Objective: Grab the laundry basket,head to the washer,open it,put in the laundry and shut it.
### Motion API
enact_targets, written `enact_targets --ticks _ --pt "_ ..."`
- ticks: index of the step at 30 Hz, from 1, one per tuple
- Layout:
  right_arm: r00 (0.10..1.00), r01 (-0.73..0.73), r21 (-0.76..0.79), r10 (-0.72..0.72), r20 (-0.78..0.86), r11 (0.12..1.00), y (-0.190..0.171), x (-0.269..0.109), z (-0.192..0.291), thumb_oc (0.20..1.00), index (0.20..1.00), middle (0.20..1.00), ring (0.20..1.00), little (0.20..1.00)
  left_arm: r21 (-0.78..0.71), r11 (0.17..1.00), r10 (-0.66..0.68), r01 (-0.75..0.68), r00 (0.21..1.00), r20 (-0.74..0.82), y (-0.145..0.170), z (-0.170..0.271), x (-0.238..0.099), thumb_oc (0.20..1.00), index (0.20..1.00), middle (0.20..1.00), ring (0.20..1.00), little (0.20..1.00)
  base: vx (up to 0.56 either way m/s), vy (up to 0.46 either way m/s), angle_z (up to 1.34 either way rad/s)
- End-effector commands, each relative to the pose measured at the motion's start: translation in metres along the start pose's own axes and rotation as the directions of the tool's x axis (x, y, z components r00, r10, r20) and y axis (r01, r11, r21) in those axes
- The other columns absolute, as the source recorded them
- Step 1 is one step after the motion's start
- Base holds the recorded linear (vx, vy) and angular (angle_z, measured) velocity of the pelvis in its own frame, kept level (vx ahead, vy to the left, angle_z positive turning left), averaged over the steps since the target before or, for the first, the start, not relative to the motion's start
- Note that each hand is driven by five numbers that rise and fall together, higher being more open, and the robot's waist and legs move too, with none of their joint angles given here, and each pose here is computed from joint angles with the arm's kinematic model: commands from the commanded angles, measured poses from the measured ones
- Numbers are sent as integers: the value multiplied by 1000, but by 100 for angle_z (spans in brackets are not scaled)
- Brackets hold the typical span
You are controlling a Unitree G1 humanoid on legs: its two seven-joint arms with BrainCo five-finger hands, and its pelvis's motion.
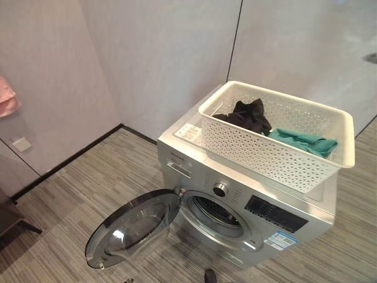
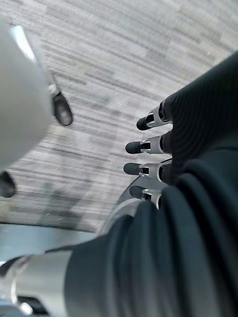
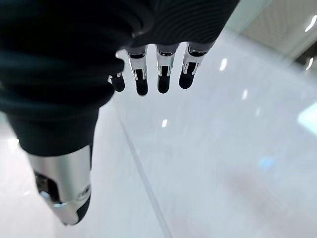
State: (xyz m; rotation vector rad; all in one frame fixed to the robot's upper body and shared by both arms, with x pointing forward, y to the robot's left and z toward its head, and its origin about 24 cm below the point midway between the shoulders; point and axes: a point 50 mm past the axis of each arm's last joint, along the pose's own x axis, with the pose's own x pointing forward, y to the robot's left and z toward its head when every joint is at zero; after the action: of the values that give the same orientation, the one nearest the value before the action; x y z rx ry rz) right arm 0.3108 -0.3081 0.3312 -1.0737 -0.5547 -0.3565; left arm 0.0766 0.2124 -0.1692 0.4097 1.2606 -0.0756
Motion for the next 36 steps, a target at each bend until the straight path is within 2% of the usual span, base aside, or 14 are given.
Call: enact_targets --ticks 1,2,3,4,6,9,13,24,29,36 --pt "998 -33 -29 31 -60 999 -2 5 -10 1000 1000 1000 1000 1000 21 999 28 -27 998 -49 20 -13 -1 1000 1000 1000 1000 1000 -2 -4 12" --pt "989 -119 -67 112 -95 991 7 12 -13 1000 1000 1000 1000 1000 22 1000 21 -20 998 -53 21 -15 -1 1000 1000 1000 1000 1000 2 -2 9" --pt "989 -120 -69 114 -91 990 8 14 -11 1000 1000 1000 1000 1000 18 1000 18 -17 998 -52 19 -15 -1 1000 1000 1000 1000 1000 1 -4 3" --pt "972 -219 -135 203 -121 966 13 22 -9 1000 1000 1000 1000 1000 17 1000 9 -8 998 -63 20 -19 -2 1000 1000 1000 1000 1000 0 -3 4" --pt "967 -236 -146 217 -136 961 16 27 -9 1000 1000 1000 1000 1000 6 1000 2 -2 998 -64 18 -20 -2 1000 1000 1000 1000 1000 0 0 0" --pt "916 -379 -188 337 -218 906 38 36 -12 1000 1000 1000 1000 1000 -52 999 7 -11 996 -84 22 -25 -3 1000 1000 1000 1000 1000 10 -8 -3" --pt "855 -492 -216 422 -300 843 50 36 -20 1000 1000 1000 1000 1000 -107 994 2 -11 997 -79 24 -26 -3 1000 1000 1000 1000 1000 -8 -9 0" --pt "774 -630 -239 573 -270 739 73 34 -7 1000 1000 1000 1000 1000 -140 990 -5 2 1000 -18 27 -13 -2 1000 1000 1000 1000 1000 -44 -29 6" --pt "767 -639 -253 576 -283 726 76 37 -6 1000 1000 1000 1000 1000 -154 988 16 -10 999 35 31 2 0 1000 1000 1000 1000 1000 -47 -32 10" --pt "713 -692 -257 580 -394 675 82 37 -18 1000 1000 1000 1000 1000 -180 983 52 -32 993 106 40 22 1 1000 1000 1000 1000 1000 -40 -44 8"
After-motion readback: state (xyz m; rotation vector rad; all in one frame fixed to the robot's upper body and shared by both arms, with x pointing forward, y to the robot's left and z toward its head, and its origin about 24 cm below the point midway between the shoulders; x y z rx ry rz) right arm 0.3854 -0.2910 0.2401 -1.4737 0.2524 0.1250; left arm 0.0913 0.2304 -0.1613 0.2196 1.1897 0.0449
